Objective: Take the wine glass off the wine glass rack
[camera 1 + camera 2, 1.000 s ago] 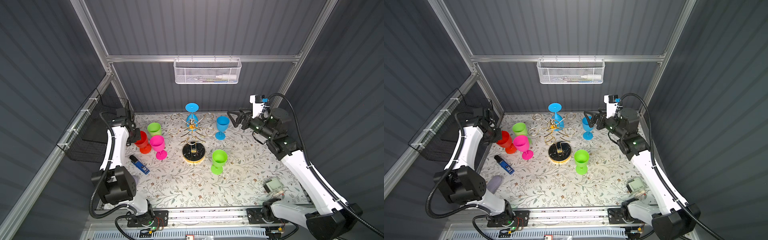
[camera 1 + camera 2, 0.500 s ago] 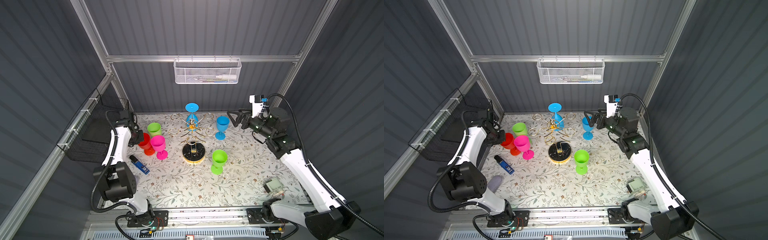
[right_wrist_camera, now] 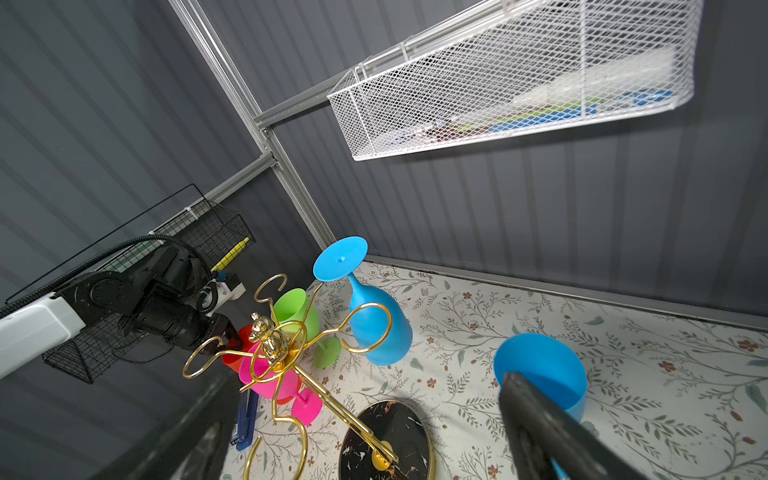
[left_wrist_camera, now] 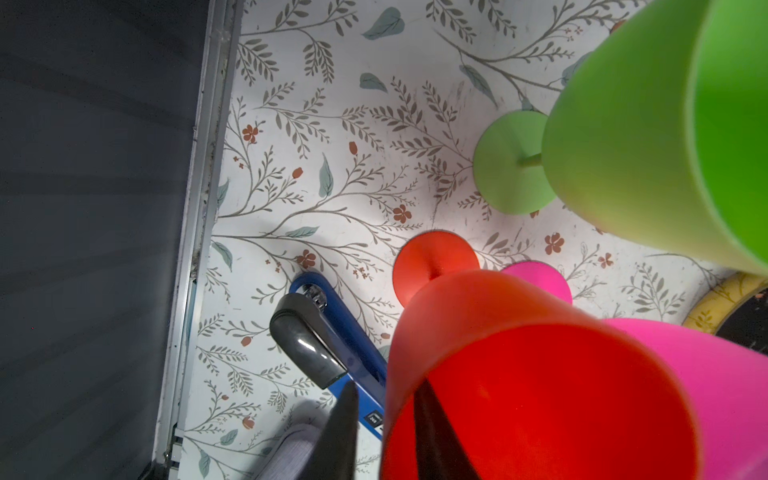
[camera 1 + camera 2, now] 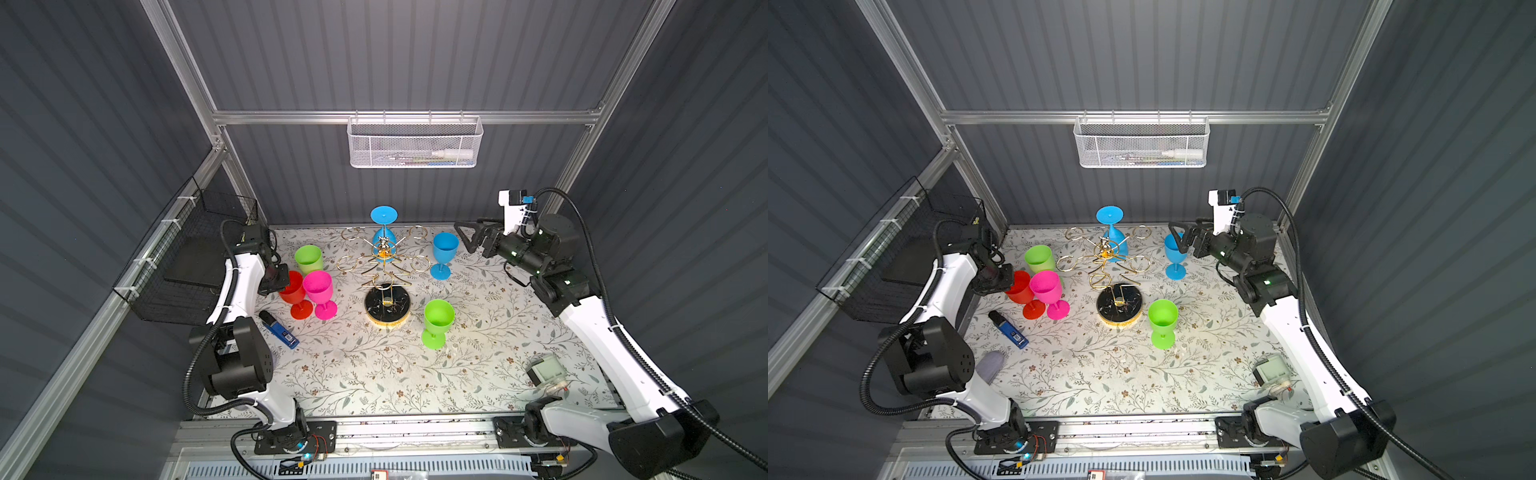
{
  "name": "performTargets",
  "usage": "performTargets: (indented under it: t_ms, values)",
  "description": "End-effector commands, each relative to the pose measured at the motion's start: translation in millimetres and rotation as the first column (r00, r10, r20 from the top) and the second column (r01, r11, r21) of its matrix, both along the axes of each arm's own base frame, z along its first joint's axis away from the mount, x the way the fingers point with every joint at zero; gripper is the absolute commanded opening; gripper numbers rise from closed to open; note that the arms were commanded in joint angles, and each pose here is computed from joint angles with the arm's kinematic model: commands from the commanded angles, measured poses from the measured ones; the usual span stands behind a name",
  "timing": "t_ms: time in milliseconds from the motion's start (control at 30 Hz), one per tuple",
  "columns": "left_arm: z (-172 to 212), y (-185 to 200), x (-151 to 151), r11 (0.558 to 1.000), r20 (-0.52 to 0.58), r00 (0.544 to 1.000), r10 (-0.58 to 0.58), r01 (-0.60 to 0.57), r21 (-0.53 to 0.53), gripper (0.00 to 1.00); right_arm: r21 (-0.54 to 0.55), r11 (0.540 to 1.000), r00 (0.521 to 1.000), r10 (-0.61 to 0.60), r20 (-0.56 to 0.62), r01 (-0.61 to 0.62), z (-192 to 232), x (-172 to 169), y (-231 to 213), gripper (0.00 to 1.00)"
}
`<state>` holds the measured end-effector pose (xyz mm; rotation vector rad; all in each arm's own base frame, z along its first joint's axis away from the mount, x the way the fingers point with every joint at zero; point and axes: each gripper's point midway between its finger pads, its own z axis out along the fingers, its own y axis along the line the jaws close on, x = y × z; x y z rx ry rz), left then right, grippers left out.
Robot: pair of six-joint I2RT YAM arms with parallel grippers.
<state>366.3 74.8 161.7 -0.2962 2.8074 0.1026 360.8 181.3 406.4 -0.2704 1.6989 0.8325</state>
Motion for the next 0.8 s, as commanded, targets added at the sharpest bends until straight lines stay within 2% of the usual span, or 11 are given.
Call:
performTargets:
  t_ms: [0, 233, 433, 633, 767]
  values:
    - [2, 1, -6, 1.0, -0.013, 1.0, 0.013, -0.014, -0.009, 0.33, 0.009, 1.0, 1.0, 0.008, 0.006, -0.008, 3, 1, 0, 0.99]
    - [31, -7, -5, 0.999, 0.082, 0.997, 0.001, 0.002, -0.034, 0.43, 0.015, 1.0, 1.0, 0.023, -0.011, -0.023, 5, 5, 1, 0.99]
    - [70, -12, 1, 0.999, 0.233, 0.972, -0.015, 0.024, -0.035, 0.46, -0.005, 0.999, 0.994, 0.033, -0.108, -0.033, -3, 19, 4, 0.96]
    - [105, -19, -2, 0.998, 0.357, 0.933, -0.043, 0.059, -0.035, 0.49, -0.009, 0.994, 0.974, 0.102, -0.2, -0.106, -9, 35, 18, 0.85]
    - [140, -30, -4, 0.993, 0.498, 0.863, -0.086, 0.112, -0.024, 0.52, 0.01, 0.986, 0.954, 0.162, -0.254, -0.165, -9, 48, 31, 0.73]
